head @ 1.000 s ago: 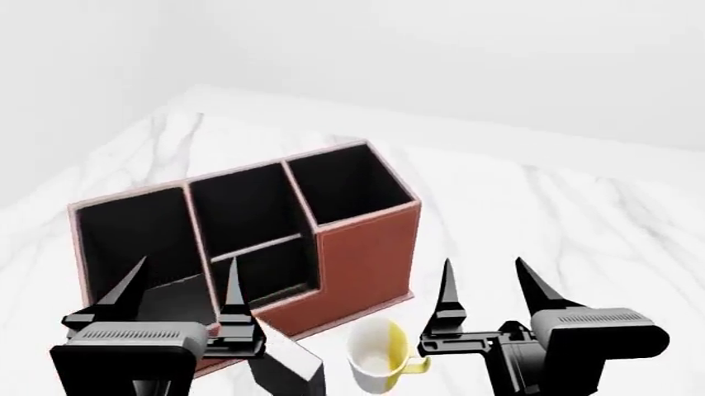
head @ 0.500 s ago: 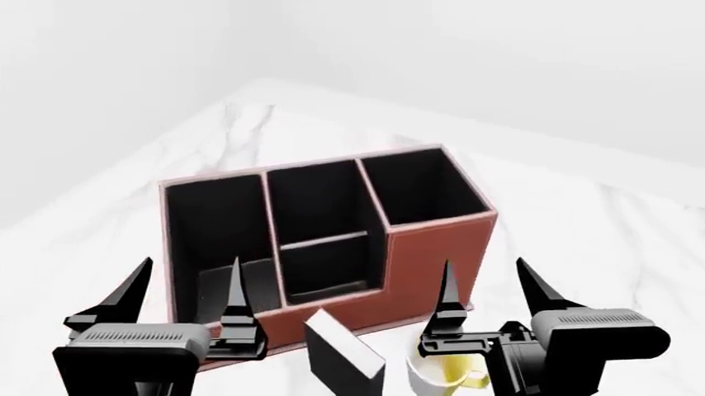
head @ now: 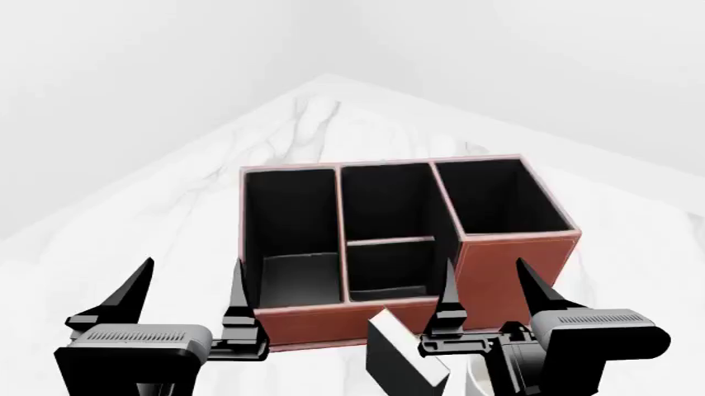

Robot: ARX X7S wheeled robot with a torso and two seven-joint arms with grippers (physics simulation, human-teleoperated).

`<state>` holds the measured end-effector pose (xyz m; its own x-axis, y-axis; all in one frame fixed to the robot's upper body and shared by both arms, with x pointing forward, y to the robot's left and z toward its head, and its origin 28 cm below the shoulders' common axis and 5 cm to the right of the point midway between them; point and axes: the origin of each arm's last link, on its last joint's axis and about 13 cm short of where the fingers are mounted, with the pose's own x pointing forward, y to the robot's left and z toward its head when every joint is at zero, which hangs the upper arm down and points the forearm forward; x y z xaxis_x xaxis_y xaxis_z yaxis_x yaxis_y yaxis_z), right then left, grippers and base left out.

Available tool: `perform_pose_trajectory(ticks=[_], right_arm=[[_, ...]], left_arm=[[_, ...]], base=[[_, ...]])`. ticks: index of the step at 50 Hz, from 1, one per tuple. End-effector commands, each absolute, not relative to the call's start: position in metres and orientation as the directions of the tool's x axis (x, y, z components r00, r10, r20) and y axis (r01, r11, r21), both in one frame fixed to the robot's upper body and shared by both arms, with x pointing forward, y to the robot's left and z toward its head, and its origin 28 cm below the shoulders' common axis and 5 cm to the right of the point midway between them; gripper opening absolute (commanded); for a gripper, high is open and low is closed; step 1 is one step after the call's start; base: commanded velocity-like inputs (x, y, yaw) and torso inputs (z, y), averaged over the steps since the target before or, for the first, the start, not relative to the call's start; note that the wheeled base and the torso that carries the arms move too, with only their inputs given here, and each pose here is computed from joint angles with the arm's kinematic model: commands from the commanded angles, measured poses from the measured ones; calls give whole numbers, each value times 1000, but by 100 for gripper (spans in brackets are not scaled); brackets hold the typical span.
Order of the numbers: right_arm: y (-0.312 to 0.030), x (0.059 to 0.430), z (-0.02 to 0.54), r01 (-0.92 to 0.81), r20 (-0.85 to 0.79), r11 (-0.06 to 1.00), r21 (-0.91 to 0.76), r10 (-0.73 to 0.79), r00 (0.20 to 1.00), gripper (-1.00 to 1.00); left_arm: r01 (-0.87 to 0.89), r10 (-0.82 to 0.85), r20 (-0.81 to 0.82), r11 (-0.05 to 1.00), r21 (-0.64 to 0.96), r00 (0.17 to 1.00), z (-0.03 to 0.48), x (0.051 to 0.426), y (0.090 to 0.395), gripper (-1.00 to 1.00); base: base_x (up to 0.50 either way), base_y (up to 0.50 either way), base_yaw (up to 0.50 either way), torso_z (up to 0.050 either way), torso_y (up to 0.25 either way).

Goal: Pick up the book and place it in the right compartment of the caddy.

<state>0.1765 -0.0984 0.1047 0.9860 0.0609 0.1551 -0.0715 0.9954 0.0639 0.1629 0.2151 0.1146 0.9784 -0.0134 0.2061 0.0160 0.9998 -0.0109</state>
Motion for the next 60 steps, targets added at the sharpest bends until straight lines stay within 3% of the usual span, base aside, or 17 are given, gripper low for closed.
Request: perform_pose_trajectory(ticks=[1, 13, 31, 37, 45, 60], right_arm=[[-99, 177, 105, -72, 155, 995, 65, 61, 986, 100], [-98, 177, 104, -63, 156, 996, 58, 53, 986, 100], [-99, 175, 107, -85, 154, 991, 100, 69, 986, 100], [-101, 177, 119, -143, 180, 989, 30, 135, 974, 100], [-107, 175, 133, -342, 132, 940, 16, 337, 932, 100], [-131, 179, 132, -441, 76, 892, 101, 435, 897, 100]], left_arm=[[18, -16, 205, 1000, -10, 979, 114, 163, 214, 100], [17, -15, 205, 1000, -10, 979, 114, 163, 215, 100], [19, -16, 203, 1000, -12, 979, 114, 164, 215, 100], [17, -14, 195, 1000, -14, 981, 113, 165, 216, 100], [17, -14, 197, 1000, -11, 980, 114, 165, 215, 100], [16, -15, 192, 1000, -5, 981, 113, 166, 215, 100]], base=[[0, 0, 500, 0, 0], [0, 0, 500, 0, 0], [-53, 64, 0, 0, 0], [0, 0, 0, 0, 0], [0, 0, 0, 0, 0], [0, 0, 0, 0, 0]])
